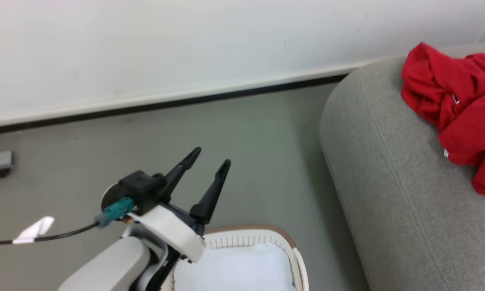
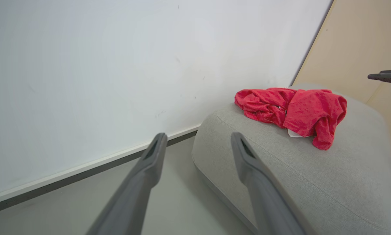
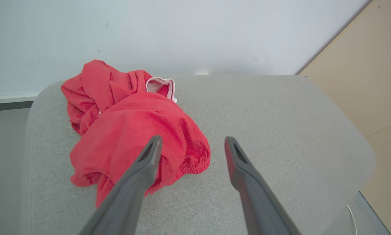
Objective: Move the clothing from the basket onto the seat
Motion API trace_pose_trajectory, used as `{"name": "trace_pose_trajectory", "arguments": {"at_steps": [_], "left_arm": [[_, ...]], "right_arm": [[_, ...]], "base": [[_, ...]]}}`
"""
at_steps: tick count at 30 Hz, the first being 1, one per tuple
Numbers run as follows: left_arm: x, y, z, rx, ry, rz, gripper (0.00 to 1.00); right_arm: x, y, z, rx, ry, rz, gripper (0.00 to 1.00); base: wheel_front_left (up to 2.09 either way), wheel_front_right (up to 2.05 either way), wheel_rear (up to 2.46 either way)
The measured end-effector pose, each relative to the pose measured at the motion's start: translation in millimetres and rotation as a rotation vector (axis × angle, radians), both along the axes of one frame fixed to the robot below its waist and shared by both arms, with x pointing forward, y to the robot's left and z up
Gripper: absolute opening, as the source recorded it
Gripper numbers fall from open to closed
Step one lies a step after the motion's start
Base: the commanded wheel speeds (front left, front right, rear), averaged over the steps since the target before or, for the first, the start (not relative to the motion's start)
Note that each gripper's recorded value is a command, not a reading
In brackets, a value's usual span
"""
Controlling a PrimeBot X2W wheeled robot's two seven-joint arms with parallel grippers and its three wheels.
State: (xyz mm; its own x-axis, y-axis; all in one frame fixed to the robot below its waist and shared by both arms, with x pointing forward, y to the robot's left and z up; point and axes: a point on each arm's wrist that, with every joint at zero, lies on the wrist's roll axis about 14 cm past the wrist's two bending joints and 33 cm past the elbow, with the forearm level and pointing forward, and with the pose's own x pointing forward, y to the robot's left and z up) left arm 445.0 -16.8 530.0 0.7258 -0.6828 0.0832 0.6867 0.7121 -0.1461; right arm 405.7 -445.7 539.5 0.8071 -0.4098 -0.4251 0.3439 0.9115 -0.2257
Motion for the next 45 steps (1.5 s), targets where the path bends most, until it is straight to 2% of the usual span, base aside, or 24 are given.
{"name": "trace_pose_trajectory", "arguments": {"at_steps": [5,6,7,10,15,18,24,31,38,45], "left_arm": [[-2,33,29,-0.017,-0.050,0.121,1.00],[-4,49,40,-0.029,-0.066,0.177,1.00],[-4,49,40,-0.029,-0.066,0.177,1.00],[-10,75,52,-0.040,-0.087,0.265,1.00],[-23,127,65,-0.059,-0.115,0.431,1.00],[-32,153,65,-0.069,-0.115,0.507,1.00],[-46,190,56,-0.061,-0.127,0.632,1.00],[-54,194,21,-0.071,-0.051,0.663,1.00],[-60,190,-7,-0.063,0.004,0.666,1.00],[-62,187,-15,-0.050,0.003,0.653,1.00]], "right_arm": [[12,37,61,-0.033,-0.201,0.130,1.00],[17,60,78,-0.035,-0.271,0.193,1.00],[17,60,78,-0.035,-0.271,0.193,1.00],[21,100,95,0.028,-0.379,0.290,1.00],[19,150,124,0.048,-0.539,0.418,1.00],[19,178,129,0.060,-0.629,0.477,1.00],[10,220,95,0.133,-0.688,0.524,1.00],[-8,270,28,0.224,-0.620,0.594,1.00],[-26,300,-19,0.350,-0.579,0.575,1.00],[-31,308,-30,0.363,-0.575,0.559,1.00]], "base": [[0.00,0.00,0.00],[0.00,0.00,0.00],[0.00,0.00,0.00],[0.00,0.00,0.00],[0.00,0.00,0.00],[0.00,0.00,0.00],[0.00,0.00,0.00],[0.00,0.00,0.00],[0.00,0.00,0.00],[0.00,0.00,0.00]]}}
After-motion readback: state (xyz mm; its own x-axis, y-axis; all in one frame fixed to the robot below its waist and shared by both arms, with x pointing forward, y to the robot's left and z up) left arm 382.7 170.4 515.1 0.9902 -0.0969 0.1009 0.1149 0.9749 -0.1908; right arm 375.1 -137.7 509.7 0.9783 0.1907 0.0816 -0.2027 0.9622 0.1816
